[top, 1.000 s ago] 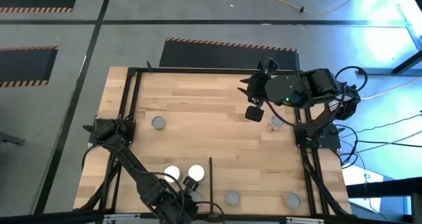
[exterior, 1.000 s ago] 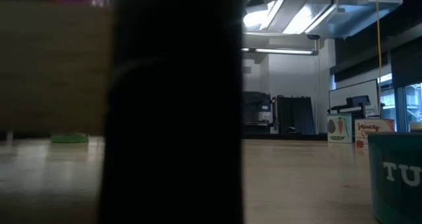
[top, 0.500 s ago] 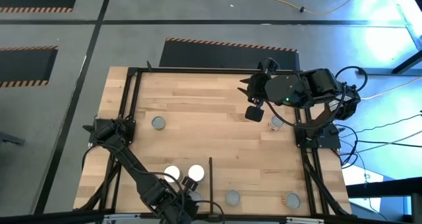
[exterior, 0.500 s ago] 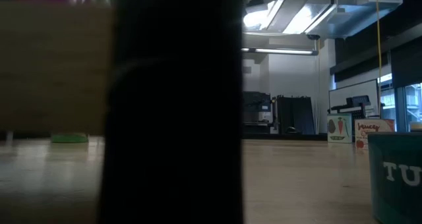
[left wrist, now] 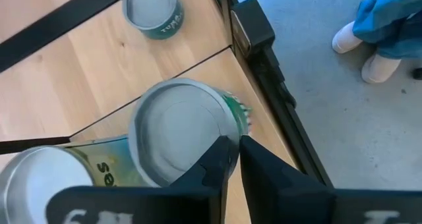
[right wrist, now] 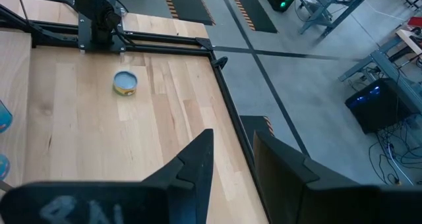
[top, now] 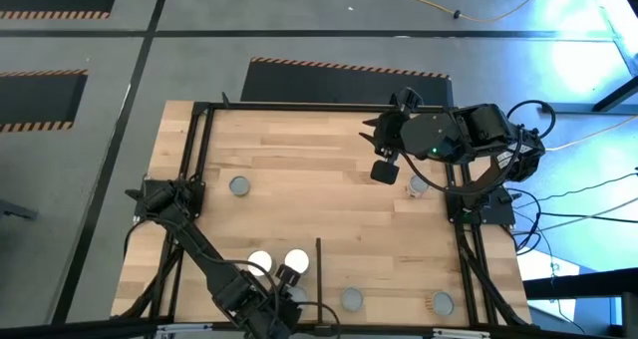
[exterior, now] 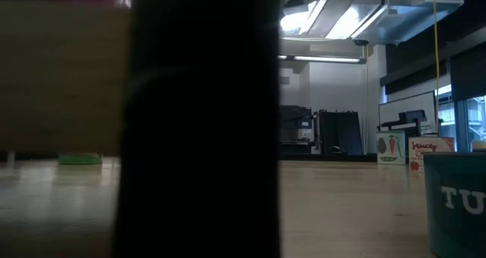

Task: Pick and place cans onto a shelf
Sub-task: Put the canned chicken soup on the shelf, then put the canned mixed veggies on the shelf

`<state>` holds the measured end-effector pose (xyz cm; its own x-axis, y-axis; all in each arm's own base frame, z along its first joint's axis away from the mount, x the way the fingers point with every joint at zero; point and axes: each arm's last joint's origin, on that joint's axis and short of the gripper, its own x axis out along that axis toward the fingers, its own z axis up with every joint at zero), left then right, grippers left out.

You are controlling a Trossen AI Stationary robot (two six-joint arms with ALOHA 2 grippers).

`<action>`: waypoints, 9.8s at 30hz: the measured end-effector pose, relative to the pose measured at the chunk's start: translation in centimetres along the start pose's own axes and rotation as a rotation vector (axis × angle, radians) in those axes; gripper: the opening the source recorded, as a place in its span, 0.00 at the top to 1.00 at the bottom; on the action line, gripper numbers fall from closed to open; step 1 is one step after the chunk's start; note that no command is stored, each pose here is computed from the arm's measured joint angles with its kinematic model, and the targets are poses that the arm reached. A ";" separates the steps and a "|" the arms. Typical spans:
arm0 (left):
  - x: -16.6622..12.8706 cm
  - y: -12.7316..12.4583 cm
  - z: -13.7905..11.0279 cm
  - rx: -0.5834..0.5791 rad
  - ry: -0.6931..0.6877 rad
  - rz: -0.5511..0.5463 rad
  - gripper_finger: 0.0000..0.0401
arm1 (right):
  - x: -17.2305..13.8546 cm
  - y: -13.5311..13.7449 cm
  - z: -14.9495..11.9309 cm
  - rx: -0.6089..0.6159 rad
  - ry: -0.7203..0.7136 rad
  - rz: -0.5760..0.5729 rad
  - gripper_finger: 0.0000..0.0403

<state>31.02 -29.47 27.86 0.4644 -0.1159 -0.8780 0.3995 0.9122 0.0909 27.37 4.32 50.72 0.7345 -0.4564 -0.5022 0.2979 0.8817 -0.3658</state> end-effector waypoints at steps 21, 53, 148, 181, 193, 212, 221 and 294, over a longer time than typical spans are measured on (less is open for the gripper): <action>-2.1 0.5 0.2 -0.027 -0.038 -0.041 0.90 | 0.0 0.1 0.0 -0.002 0.000 0.025 0.73; -22.9 12.8 -5.7 -0.515 -0.517 0.535 0.90 | -0.4 -0.9 -1.1 0.195 0.067 -0.109 0.73; -25.0 24.1 -10.7 -0.791 -0.290 0.876 0.90 | 20.2 -18.0 -32.9 1.079 1.093 -0.536 0.73; -25.0 24.1 -10.7 -0.791 -0.290 0.876 0.90 | 20.0 -17.7 -34.7 0.922 1.153 -0.409 0.98; -25.0 24.1 -10.7 -0.791 -0.290 0.876 0.90 | 20.1 -18.1 -30.9 0.818 1.108 -0.331 0.98; -25.0 24.1 -10.6 -0.790 -0.287 0.851 0.90 | 19.4 -13.8 -19.0 0.559 0.862 -0.154 0.98; -24.9 24.0 -10.6 -0.790 -0.284 0.795 0.90 | 20.7 -10.0 -16.0 0.469 0.804 -0.064 0.98; -24.0 22.8 -11.3 -0.710 -0.119 0.410 0.90 | 33.1 8.3 -14.3 0.063 0.474 0.502 0.98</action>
<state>20.03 -1.45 45.72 0.5612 0.2760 -0.7803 -0.3959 0.9174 0.0398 45.45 -5.23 19.84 0.4510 0.0190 -0.8923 0.0369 0.9985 0.0399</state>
